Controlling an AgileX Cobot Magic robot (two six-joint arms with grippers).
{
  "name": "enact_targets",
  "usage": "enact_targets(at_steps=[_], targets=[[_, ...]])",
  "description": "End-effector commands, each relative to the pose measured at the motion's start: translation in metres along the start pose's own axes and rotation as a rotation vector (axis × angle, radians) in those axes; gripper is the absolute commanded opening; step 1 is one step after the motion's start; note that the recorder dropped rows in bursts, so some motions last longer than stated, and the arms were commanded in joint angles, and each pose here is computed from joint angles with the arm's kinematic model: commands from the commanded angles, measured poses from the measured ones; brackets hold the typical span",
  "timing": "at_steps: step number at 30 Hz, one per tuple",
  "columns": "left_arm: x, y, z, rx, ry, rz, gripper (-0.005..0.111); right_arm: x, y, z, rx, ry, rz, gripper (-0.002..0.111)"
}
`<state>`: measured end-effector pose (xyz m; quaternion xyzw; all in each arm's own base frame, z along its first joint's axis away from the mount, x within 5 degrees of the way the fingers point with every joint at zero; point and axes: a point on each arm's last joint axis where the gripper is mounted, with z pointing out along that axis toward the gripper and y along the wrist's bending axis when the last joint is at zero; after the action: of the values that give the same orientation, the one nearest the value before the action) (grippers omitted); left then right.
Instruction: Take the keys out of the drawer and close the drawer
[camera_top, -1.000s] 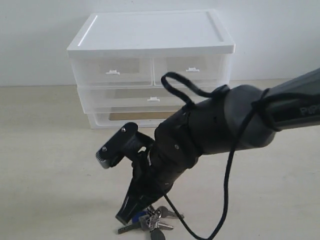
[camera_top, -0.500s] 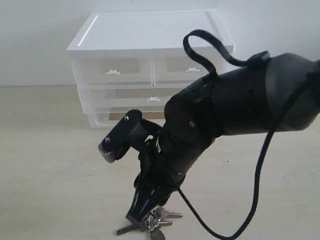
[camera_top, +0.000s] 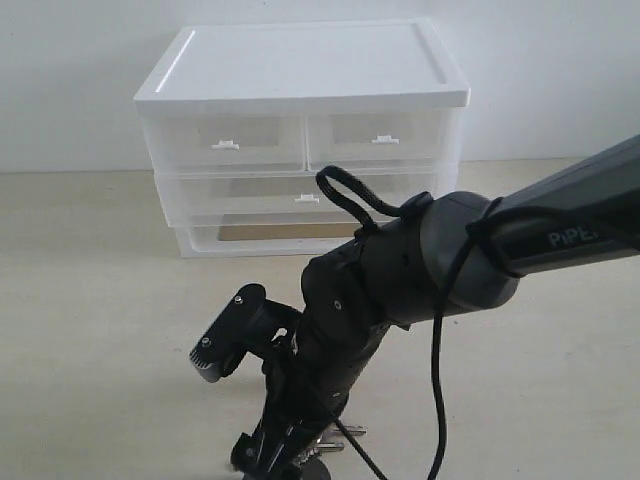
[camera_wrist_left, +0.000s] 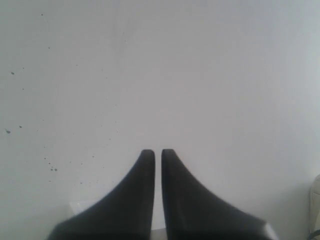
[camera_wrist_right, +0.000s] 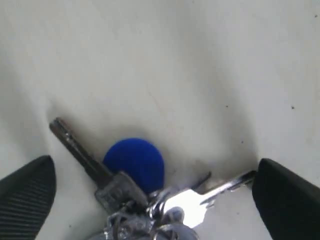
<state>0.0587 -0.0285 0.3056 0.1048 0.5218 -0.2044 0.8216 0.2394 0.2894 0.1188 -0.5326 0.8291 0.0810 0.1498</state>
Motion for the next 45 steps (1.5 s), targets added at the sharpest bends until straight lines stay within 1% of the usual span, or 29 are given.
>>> enact_targets(at_steps=[1, 2, 4, 5, 6, 7, 8, 10, 11, 12, 17, 22, 28, 36, 40, 45], targets=[[0.001, 0.000, 0.000, -0.001, -0.003, -0.005, 0.004, 0.017, 0.001, 0.010, -0.024, 0.141, -0.061, 0.105], [0.001, 0.000, 0.000, -0.001, -0.003, -0.003, 0.004, 0.021, 0.002, 0.009, -0.038, 0.179, -0.063, 0.105], [0.001, 0.000, 0.000, -0.001, -0.003, -0.003, 0.004, 0.022, 0.001, 0.009, -0.035, 0.186, -0.066, 0.105], [0.001, 0.000, 0.000, -0.001, -0.003, -0.003, 0.004, 0.020, 0.001, 0.010, -0.026, 0.170, -0.039, 0.105], [0.001, 0.000, 0.000, -0.001, -0.003, -0.003, 0.004, 0.018, 0.001, 0.010, -0.021, 0.149, -0.023, 0.103], [0.001, 0.000, 0.000, -0.001, -0.003, -0.003, 0.004, 0.018, 0.001, 0.010, -0.023, 0.149, -0.016, 0.099], [0.001, 0.000, 0.000, -0.001, -0.003, -0.003, 0.004, 0.018, 0.001, 0.010, -0.024, 0.150, -0.014, 0.086], [0.001, 0.000, 0.000, -0.001, -0.003, -0.003, 0.004, 0.018, 0.001, 0.010, -0.025, 0.152, -0.014, 0.043], [0.001, 0.000, 0.000, -0.001, -0.003, -0.003, 0.004, 0.019, 0.001, 0.010, -0.029, 0.160, -0.021, 0.011], [0.001, 0.000, 0.000, -0.001, -0.003, -0.003, 0.004, 0.020, 0.001, 0.009, -0.028, 0.171, -0.045, 0.002], [0.001, 0.000, 0.000, -0.001, -0.003, -0.003, 0.004, 0.014, -0.001, 0.005, -0.016, 0.149, -0.049, 0.000], [0.001, 0.000, 0.000, -0.001, -0.003, -0.003, 0.004, -0.005, -0.005, -0.028, 0.025, 0.049, -0.047, 0.000], [0.001, 0.000, 0.000, -0.001, -0.003, -0.003, 0.004, -0.011, -0.014, -0.071, 0.168, -0.031, -0.022, 0.000], [0.001, 0.000, 0.000, -0.001, -0.003, -0.005, 0.004, -0.028, -0.024, -0.117, 0.303, -0.172, -0.004, 0.000], [0.001, 0.000, 0.000, -0.001, -0.003, -0.005, 0.004, -0.038, -0.027, -0.125, 0.318, -0.223, -0.005, 0.000], [0.001, 0.000, 0.000, -0.001, -0.003, -0.005, 0.004, -0.040, -0.028, -0.120, 0.315, -0.225, 0.006, 0.000]])
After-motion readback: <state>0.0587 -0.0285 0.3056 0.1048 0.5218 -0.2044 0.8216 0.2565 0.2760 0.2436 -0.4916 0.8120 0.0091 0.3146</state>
